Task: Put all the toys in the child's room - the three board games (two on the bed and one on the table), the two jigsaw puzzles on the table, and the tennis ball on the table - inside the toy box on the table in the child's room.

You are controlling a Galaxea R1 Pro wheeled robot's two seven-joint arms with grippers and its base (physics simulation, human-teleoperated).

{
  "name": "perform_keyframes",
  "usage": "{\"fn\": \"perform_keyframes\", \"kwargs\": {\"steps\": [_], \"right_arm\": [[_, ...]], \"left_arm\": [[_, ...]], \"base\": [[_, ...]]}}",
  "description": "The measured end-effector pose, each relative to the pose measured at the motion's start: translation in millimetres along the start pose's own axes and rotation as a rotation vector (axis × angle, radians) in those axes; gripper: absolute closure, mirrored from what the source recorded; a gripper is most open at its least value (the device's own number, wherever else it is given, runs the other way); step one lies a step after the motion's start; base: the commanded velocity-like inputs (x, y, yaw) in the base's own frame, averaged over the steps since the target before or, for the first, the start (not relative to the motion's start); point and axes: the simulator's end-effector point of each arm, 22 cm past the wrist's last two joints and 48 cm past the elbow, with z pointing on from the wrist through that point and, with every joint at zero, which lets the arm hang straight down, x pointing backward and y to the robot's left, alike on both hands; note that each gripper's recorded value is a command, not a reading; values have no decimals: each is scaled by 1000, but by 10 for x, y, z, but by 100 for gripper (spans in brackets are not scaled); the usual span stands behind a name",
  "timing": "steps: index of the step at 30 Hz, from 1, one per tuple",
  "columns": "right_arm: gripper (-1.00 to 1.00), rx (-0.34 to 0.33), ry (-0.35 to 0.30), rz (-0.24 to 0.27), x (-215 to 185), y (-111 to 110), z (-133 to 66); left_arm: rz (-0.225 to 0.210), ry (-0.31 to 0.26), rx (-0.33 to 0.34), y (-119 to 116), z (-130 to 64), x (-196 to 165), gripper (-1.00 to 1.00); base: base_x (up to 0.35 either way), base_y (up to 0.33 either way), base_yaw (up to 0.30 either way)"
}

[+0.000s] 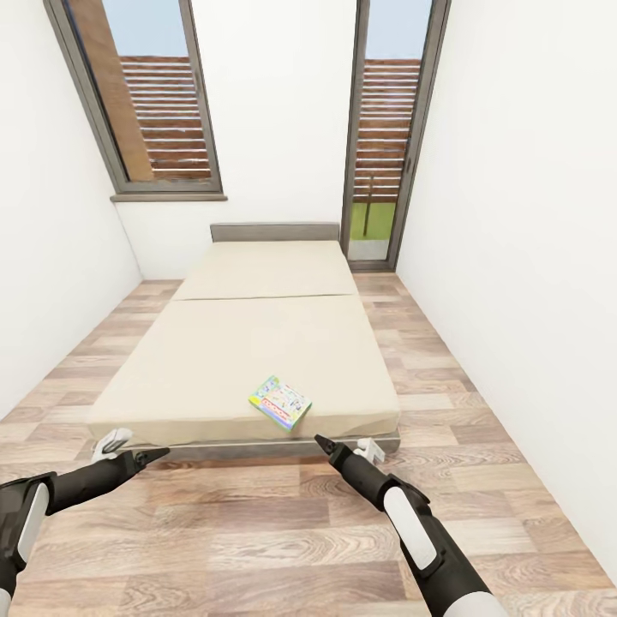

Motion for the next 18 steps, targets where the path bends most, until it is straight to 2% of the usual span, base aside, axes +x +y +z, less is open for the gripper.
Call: {"fn": "perform_keyframes", "kwargs": {"steps": [9, 18], "right_arm": [[-100, -8, -41, 1, -22, -113, 59], [-100, -11, -53, 9, 33, -252, 120]], "left_arm": [[-6, 3, 6, 87, 105, 104, -100], [-8, 2, 9, 189, 199, 199, -100]], "base": [[0, 0, 0], [0, 0, 0]]}}
